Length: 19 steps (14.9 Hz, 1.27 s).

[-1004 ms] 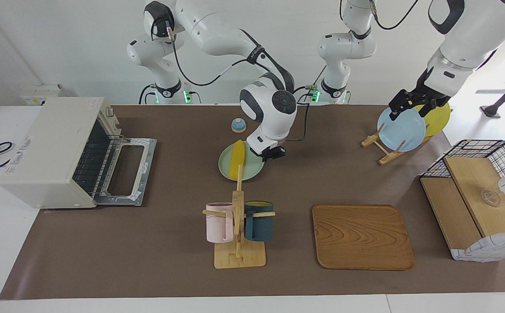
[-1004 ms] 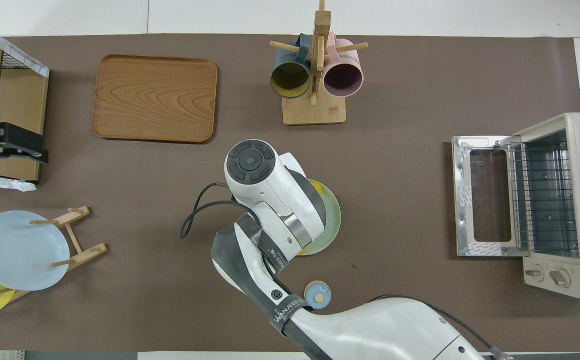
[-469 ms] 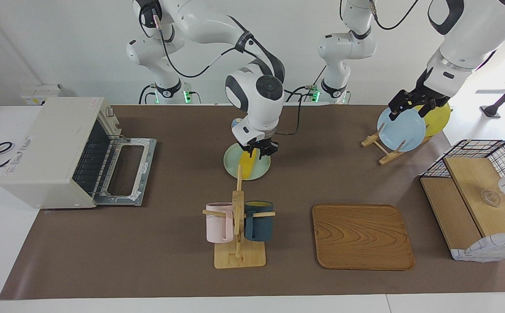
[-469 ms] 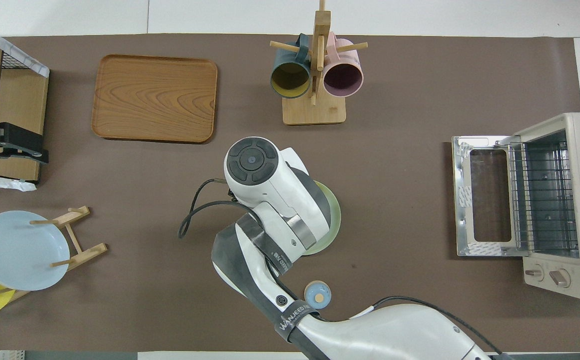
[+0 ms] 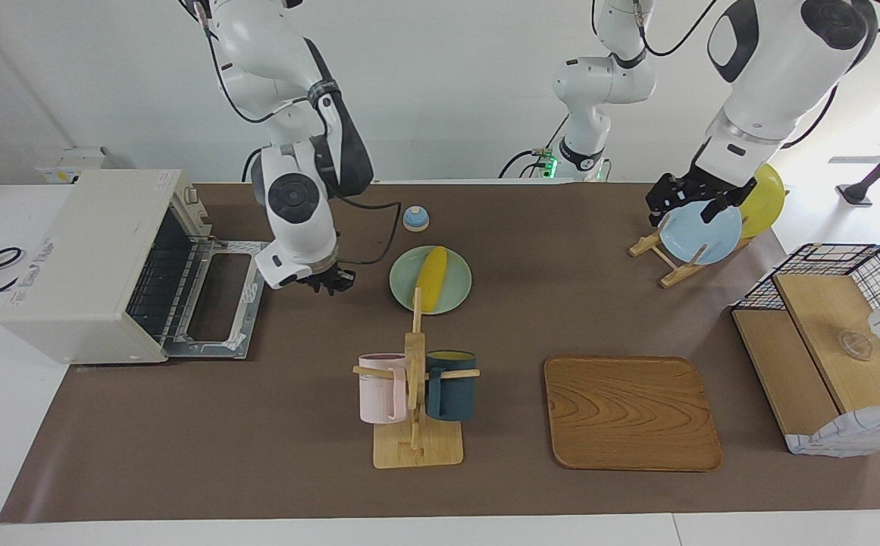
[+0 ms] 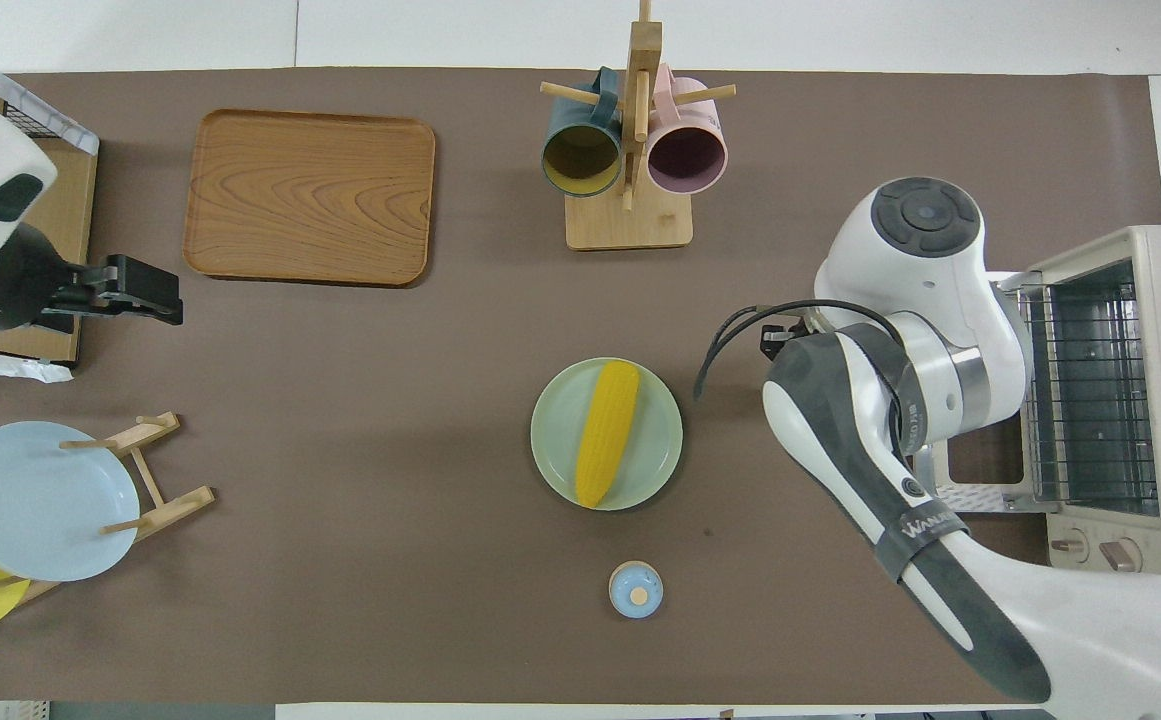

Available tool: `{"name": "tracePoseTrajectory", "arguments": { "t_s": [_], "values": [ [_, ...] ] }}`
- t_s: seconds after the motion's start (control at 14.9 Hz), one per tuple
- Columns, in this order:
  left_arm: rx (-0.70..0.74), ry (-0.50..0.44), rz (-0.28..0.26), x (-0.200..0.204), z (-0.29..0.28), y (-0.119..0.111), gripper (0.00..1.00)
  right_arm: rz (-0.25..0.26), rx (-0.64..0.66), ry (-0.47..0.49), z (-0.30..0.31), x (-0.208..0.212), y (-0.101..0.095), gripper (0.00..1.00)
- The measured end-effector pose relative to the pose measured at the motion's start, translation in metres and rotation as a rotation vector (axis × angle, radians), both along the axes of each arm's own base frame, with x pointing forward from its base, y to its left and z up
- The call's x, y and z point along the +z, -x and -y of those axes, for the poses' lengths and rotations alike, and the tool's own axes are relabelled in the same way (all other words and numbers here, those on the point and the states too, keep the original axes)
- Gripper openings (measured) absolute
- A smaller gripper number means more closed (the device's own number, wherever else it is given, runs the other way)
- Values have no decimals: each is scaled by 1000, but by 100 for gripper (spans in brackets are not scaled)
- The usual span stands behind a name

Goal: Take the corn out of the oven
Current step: 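Release the plate and withdraw the right gripper while the left gripper reaches the corn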

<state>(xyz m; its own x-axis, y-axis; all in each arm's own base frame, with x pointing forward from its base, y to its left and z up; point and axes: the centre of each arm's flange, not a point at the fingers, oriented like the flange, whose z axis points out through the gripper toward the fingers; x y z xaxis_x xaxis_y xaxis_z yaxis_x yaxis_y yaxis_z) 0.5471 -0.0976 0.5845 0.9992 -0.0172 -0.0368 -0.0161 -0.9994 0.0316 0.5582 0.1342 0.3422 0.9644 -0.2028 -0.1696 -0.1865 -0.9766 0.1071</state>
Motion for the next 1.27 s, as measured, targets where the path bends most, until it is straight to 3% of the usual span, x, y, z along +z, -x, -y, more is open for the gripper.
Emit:
{"name": "tracePoseTrajectory", "arguments": {
  "t_s": [0.2,0.4,0.67,0.87,1.0,1.07,1.14,1.27],
  "values": [
    [-34,52,22,-28,49,4,100,14,23,31,45,-32,15,19],
    [-84,78,24,-69,99,8,100,21,54,45,84,-34,18,19],
    [-170,90,41,-145,188,15,100,86,96,5,106,-39,27,19],
    [-218,107,78,-202,232,37,100,103,103,3,107,-40,30,18],
    [-225,117,79,-215,246,48,100,102,108,7,108,-41,31,15],
    [-239,125,88,-215,256,53,100,99,117,11,111,-42,31,4],
    [-258,134,103,-216,269,60,100,98,134,11,110,-42,31,1],
    [-296,153,133,-230,299,77,100,95,158,10,110,-42,31,1]
  ]
}}
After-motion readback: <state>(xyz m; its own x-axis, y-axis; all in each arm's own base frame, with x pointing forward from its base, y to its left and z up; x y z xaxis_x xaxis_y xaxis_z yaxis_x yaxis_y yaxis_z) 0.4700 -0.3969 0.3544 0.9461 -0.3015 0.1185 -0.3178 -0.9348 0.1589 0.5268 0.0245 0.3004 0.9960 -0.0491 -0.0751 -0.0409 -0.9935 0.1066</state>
